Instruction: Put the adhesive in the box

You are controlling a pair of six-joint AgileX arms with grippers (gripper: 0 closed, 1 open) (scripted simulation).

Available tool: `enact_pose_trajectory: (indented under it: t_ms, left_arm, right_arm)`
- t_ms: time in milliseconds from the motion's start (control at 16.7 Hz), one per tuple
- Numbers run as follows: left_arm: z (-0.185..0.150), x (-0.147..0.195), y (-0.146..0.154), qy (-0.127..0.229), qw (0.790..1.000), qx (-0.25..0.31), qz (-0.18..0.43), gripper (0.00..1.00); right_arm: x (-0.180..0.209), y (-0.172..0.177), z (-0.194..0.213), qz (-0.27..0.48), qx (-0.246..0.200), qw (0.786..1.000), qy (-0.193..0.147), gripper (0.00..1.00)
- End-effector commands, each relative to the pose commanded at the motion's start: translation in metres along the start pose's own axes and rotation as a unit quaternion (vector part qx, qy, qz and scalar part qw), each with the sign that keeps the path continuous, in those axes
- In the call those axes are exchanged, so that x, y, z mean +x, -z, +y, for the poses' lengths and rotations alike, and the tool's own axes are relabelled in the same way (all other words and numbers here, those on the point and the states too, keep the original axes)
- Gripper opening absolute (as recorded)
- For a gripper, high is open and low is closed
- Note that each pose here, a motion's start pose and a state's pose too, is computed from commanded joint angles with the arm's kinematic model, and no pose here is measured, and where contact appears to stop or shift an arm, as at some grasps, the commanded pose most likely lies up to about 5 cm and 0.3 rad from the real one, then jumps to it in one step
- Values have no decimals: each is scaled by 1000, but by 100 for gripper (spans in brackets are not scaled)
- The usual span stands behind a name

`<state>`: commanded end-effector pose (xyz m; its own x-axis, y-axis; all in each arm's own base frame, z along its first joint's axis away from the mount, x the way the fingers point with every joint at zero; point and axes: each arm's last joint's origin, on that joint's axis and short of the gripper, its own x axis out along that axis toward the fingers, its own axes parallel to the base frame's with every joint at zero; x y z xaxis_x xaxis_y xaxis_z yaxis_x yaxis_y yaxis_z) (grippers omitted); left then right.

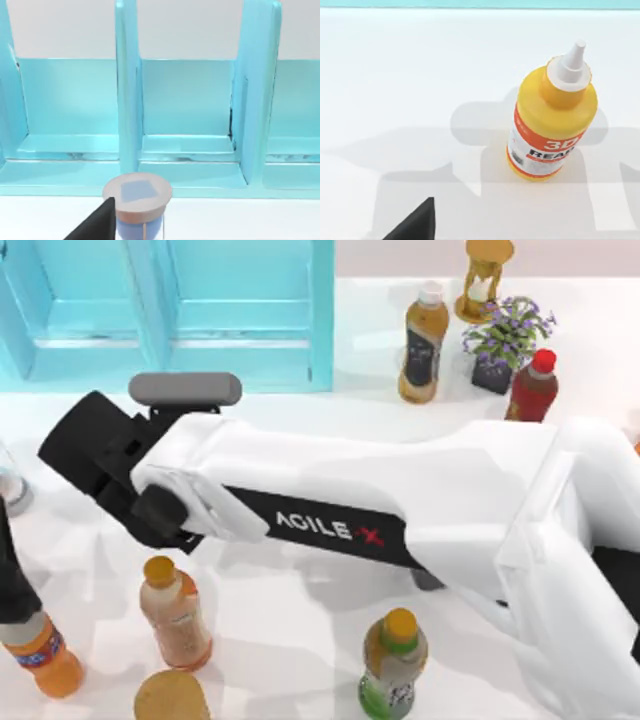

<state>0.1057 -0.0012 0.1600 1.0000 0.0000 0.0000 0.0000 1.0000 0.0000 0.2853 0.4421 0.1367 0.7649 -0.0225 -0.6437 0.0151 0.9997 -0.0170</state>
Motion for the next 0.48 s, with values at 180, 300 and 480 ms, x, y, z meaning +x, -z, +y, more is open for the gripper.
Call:
enact_pose_trajectory:
  t_ms: [180,300,480]
  left_arm:
    - [0,0,0,0,1000,0,0,100]
    - [0,0,0,0,1000,0,0,100]
    - [0,0,0,0,1000,0,0,100]
  right_arm:
    - [19,-6,-2,-1,2,1000,-1,100]
    - [48,-8,-3,0,0,1000,-2,100]
    - [85,-7,-5,-1,-2,1000,-3,100]
